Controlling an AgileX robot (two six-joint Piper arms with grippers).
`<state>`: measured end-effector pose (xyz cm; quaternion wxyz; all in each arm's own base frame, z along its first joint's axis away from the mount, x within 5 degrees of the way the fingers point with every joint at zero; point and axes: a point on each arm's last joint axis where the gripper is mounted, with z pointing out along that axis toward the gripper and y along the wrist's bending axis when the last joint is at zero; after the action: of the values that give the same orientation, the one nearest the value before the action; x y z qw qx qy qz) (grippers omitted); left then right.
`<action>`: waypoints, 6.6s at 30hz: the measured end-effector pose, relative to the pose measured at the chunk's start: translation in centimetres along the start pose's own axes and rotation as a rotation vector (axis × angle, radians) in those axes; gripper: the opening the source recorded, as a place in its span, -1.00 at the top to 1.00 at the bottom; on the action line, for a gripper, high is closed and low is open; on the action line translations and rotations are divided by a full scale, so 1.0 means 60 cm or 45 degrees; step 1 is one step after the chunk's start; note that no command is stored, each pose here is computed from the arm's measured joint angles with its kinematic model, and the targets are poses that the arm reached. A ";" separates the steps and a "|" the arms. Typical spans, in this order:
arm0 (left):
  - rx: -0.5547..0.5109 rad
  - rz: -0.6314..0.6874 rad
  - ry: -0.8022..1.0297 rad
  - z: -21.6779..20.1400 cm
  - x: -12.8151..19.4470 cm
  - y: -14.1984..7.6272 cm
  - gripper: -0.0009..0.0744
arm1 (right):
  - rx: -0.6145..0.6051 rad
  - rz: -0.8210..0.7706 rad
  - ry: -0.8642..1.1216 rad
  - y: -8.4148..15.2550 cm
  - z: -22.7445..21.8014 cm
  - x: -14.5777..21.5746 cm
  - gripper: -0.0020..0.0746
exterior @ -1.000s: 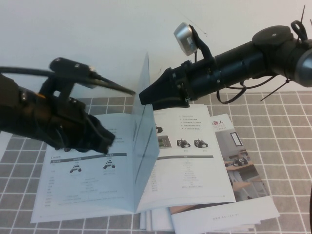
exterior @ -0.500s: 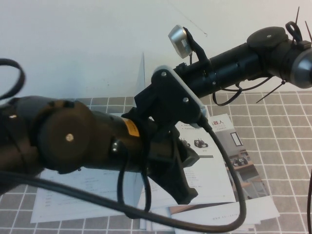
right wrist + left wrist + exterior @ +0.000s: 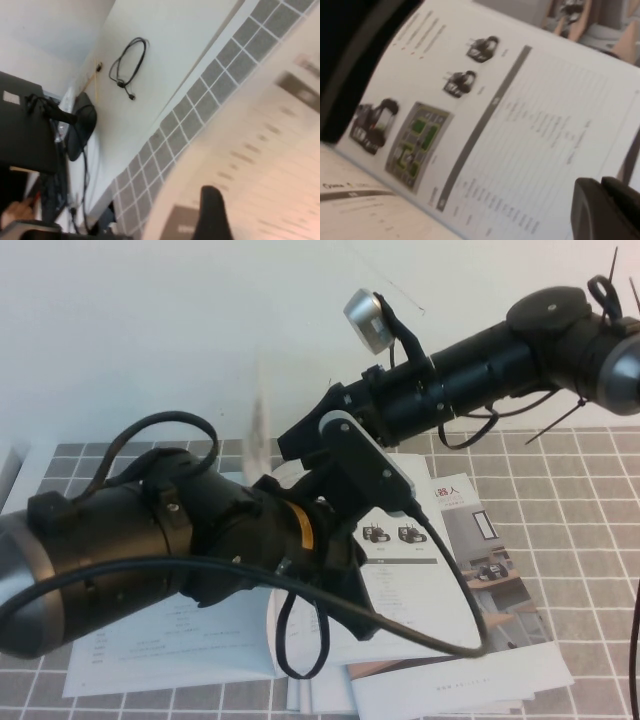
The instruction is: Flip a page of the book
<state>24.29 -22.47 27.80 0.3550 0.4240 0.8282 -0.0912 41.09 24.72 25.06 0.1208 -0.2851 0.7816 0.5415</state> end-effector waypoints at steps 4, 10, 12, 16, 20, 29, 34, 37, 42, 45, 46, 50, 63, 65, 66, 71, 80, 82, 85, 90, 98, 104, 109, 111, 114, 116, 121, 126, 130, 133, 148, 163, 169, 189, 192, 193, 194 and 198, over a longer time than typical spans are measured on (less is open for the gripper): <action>-0.077 -0.028 0.043 0.000 0.005 0.009 0.99 | 0.079 -0.100 0.030 0.011 -0.010 -0.013 -0.25; -0.104 -0.072 0.112 -0.001 0.014 0.012 0.99 | 0.357 -0.235 0.176 0.006 -0.032 -0.020 -0.25; -0.106 -0.087 0.127 -0.001 0.016 0.012 0.99 | 0.460 -0.230 0.239 -0.006 -0.037 -0.014 -0.18; -0.125 -0.214 0.145 -0.002 0.019 0.017 0.99 | 0.572 -0.164 0.346 -0.039 -0.035 0.007 0.20; -0.221 -0.424 0.141 -0.003 0.028 0.052 0.99 | 0.569 -0.063 0.463 -0.097 -0.009 0.046 0.74; -0.377 -0.683 0.186 0.020 0.068 0.145 0.99 | 0.571 0.034 0.580 -0.161 0.019 0.089 0.94; -0.380 -0.714 0.306 0.073 0.099 0.157 0.99 | 0.582 0.028 0.590 -0.162 0.018 0.090 0.95; -0.369 -0.707 0.380 0.104 0.116 0.155 0.99 | 0.594 0.022 0.600 -0.164 0.016 0.091 0.95; -0.351 -0.701 0.480 0.147 0.143 0.151 0.99 | 0.603 0.018 0.608 -0.164 0.016 0.092 0.95; -0.339 -0.701 0.530 0.173 0.157 0.149 0.99 | 0.625 0.013 0.624 -0.167 0.014 0.093 0.95; -0.339 -0.701 0.530 0.173 0.157 0.149 0.99 | 0.625 0.013 0.624 -0.167 0.014 0.093 0.95; -0.336 -0.712 0.536 0.175 0.158 0.148 0.99 | 0.637 0.021 0.628 -0.168 0.013 0.093 0.95; -0.339 -0.674 0.500 0.147 0.140 0.152 0.99 | 0.680 -0.026 0.627 -0.162 0.005 0.082 0.95; -0.361 -0.660 0.414 0.111 0.114 0.158 0.99 | 0.716 -0.091 0.587 -0.140 -0.009 0.059 0.95; -0.374 -0.652 0.373 0.092 0.102 0.160 0.99 | 0.732 -0.127 0.561 -0.126 -0.017 0.047 0.95; -0.428 -0.647 0.081 -0.035 0.039 0.166 0.99 | 0.802 -0.352 0.355 -0.010 -0.075 -0.026 0.95; -0.530 -0.586 -0.390 -0.311 0.026 0.124 0.99 | 0.895 -0.656 0.083 0.224 -0.193 -0.048 0.95; -0.551 -0.562 -0.471 -0.358 0.045 0.108 0.99 | 0.943 -0.709 0.045 0.262 -0.217 -0.042 0.95; -0.569 -0.542 -0.536 -0.397 0.083 0.085 0.99 | 1.038 -0.778 0.007 0.309 -0.250 -0.029 0.95; -0.556 -0.555 -0.578 -0.416 0.153 0.050 0.99 | 1.156 -0.811 0.001 0.361 -0.289 0.013 0.95; -0.506 -0.551 -0.543 -0.391 0.239 0.013 0.99 | 1.318 -0.684 0.094 0.386 -0.325 0.134 0.95; -0.471 -0.510 -0.492 -0.361 0.287 -0.007 0.99 | 1.411 -0.591 0.081 0.412 -0.351 0.268 0.95; -0.416 -0.534 -0.533 -0.335 0.312 -0.020 0.99 | 1.425 -0.566 -0.042 0.412 -0.352 0.380 0.95; -0.393 -0.522 -0.564 -0.322 0.318 -0.024 0.99 | 1.431 -0.586 -0.097 0.405 -0.348 0.425 0.95; -0.368 -0.502 -0.576 -0.303 0.326 -0.028 0.99 | 1.434 -0.583 -0.167 0.376 -0.334 0.474 0.95; -0.363 -0.493 -0.562 -0.292 0.333 -0.029 0.99 | 1.434 -0.580 -0.231 0.361 -0.327 0.496 0.95; -0.345 -0.504 -0.529 -0.277 0.344 -0.032 0.99 | 1.430 -0.588 -0.336 0.315 -0.303 0.549 0.95; -0.340 -0.511 -0.562 -0.278 0.340 -0.032 0.99 | 1.399 -0.513 -0.348 0.279 -0.283 0.571 0.95; -0.338 -0.513 -0.566 -0.278 0.340 -0.032 0.99 | 1.395 -0.477 -0.310 0.262 -0.275 0.580 0.95; -0.335 -0.516 -0.545 -0.277 0.342 -0.033 0.99 | 1.394 -0.464 -0.292 0.255 -0.271 0.585 0.95; -0.325 -0.525 -0.489 -0.271 0.350 -0.035 0.99 | 1.393 -0.455 -0.286 0.251 -0.269 0.587 0.95; -0.722 -0.679 -0.744 -0.220 0.442 -0.034 0.99 | 1.383 -0.450 -0.290 0.252 -0.268 0.587 0.95; -0.768 -0.740 -0.681 -0.205 0.463 -0.037 0.99 | 1.379 -0.447 -0.292 0.252 -0.268 0.587 0.95; -0.763 -0.776 -0.630 -0.202 0.470 -0.040 0.99 | 1.375 -0.445 -0.294 0.252 -0.268 0.587 0.95; -0.763 -0.776 -0.629 -0.202 0.470 -0.040 0.99 | 1.375 -0.445 -0.294 0.252 -0.268 0.587 0.95; -0.763 -0.776 -0.629 -0.202 0.470 -0.040 0.99 | 1.375 -0.445 -0.294 0.252 -0.268 0.587 0.95; -0.763 -0.776 -0.629 -0.202 0.470 -0.040 0.99 | 1.375 -0.445 -0.294 0.252 -0.268 0.587 0.95; -0.764 -0.774 -0.628 -0.203 0.469 -0.040 0.99 | 1.375 -0.445 -0.294 0.252 -0.268 0.587 0.95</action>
<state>5.30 -0.49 17.60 0.6044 0.0080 0.7953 -0.0457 5.85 2.73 25.47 0.4212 -0.2471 0.8702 0.0656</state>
